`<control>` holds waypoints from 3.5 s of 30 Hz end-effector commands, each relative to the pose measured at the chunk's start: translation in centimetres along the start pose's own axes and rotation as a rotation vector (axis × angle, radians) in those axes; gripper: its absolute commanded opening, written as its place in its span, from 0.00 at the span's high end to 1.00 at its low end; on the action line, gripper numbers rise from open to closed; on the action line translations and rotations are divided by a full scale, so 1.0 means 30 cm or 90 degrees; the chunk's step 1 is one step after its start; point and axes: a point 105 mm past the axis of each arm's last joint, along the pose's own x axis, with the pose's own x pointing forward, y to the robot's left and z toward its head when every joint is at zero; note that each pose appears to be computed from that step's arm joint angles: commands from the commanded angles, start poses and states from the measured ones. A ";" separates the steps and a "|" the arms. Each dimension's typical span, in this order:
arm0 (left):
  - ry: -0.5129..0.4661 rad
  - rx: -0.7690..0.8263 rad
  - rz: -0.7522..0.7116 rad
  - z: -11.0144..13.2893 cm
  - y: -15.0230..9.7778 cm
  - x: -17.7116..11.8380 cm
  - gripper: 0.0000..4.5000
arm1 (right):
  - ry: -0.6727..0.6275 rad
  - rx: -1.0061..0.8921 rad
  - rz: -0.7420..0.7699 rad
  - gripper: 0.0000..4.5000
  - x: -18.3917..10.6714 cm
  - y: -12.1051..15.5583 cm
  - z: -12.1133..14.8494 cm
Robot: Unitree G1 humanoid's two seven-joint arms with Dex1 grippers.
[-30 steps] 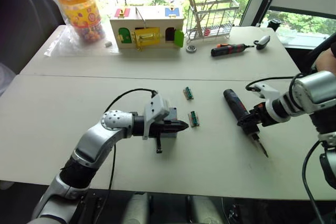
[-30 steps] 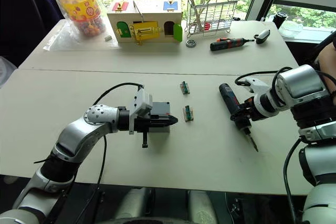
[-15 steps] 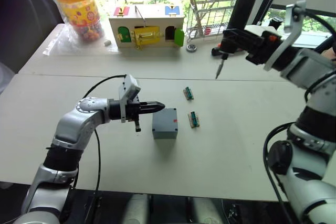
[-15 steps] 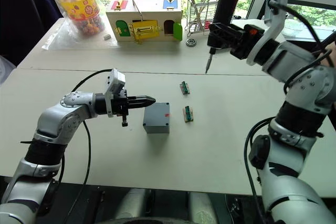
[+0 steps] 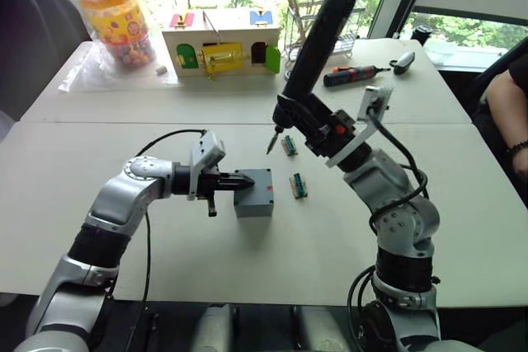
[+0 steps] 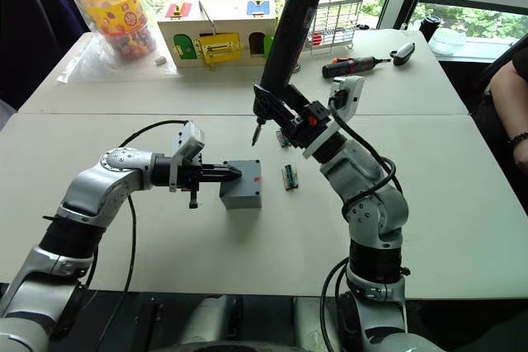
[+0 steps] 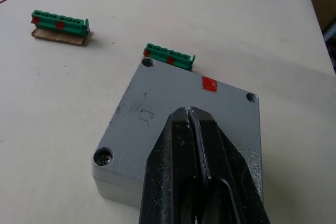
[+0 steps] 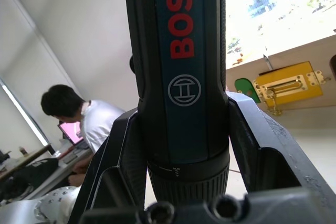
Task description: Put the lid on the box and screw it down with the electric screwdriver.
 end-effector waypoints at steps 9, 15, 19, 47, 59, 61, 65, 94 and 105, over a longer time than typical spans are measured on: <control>0.016 0.023 0.009 -0.014 0.013 0.003 1.00 | -0.008 -0.060 0.005 0.61 -0.005 -0.002 -0.032; 0.023 0.026 0.008 -0.019 0.016 0.005 1.00 | -0.008 -0.051 0.004 0.61 -0.010 0.002 -0.038; 0.026 0.028 0.006 -0.021 0.016 0.007 1.00 | -0.008 -0.051 0.006 0.61 -0.013 0.005 -0.037; 0.028 0.032 0.004 -0.032 0.013 0.023 1.00 | -0.022 -0.040 0.022 0.61 0.004 0.032 -0.018; 0.030 0.033 0.005 -0.030 0.014 0.018 1.00 | 0.002 -0.055 -0.001 0.61 -0.012 -0.008 -0.067; 0.031 0.034 0.005 -0.030 0.014 0.018 1.00 | 0.004 -0.059 -0.004 0.61 -0.015 -0.016 -0.069; 0.031 0.033 0.003 -0.030 0.013 0.019 1.00 | 0.011 -0.066 -0.007 0.61 -0.018 -0.027 -0.074; 0.055 0.039 -0.003 -0.064 0.003 0.032 1.00 | 0.161 -0.107 -0.006 0.61 -0.072 -0.033 -0.325; 0.056 0.039 -0.002 -0.067 0.004 0.032 1.00 | 0.151 -0.103 -0.009 0.61 -0.065 -0.032 -0.320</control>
